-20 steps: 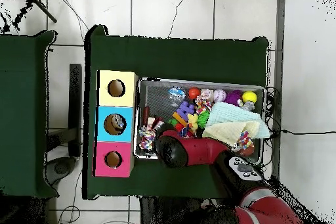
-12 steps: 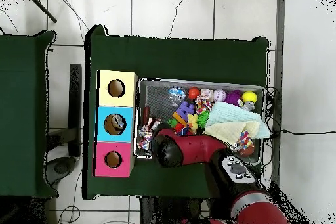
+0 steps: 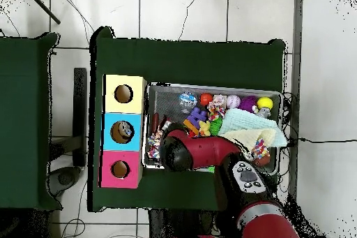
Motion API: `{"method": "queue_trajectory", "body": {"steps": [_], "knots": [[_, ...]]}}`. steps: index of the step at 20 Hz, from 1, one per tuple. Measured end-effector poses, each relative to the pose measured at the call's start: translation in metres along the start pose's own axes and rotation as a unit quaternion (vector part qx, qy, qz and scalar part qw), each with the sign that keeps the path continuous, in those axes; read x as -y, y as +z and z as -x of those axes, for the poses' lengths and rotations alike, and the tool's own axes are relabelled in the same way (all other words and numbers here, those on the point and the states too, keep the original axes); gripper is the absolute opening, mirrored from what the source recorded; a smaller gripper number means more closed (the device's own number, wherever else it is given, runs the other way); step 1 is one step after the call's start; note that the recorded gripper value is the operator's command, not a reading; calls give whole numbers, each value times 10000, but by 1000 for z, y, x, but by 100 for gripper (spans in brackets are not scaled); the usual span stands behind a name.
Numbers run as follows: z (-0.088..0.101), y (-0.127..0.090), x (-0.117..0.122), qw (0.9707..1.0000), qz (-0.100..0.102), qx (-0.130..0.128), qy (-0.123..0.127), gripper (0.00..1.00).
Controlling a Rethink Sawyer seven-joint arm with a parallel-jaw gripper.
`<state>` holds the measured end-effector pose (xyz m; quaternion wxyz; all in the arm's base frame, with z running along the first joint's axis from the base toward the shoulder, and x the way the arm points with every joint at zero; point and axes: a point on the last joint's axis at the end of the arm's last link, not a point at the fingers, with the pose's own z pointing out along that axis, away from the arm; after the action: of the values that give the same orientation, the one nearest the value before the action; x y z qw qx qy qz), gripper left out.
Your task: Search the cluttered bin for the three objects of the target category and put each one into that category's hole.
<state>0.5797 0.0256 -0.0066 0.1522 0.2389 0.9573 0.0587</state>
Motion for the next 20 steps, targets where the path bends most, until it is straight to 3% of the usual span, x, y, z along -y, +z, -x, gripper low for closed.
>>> {"method": "queue_trajectory", "body": {"steps": [15, 20], "knots": [[47, 7, 0, 9960, 185, 859, -181, 100], [49, 15, 0, 9953, 136, 921, -255, 100]]}}
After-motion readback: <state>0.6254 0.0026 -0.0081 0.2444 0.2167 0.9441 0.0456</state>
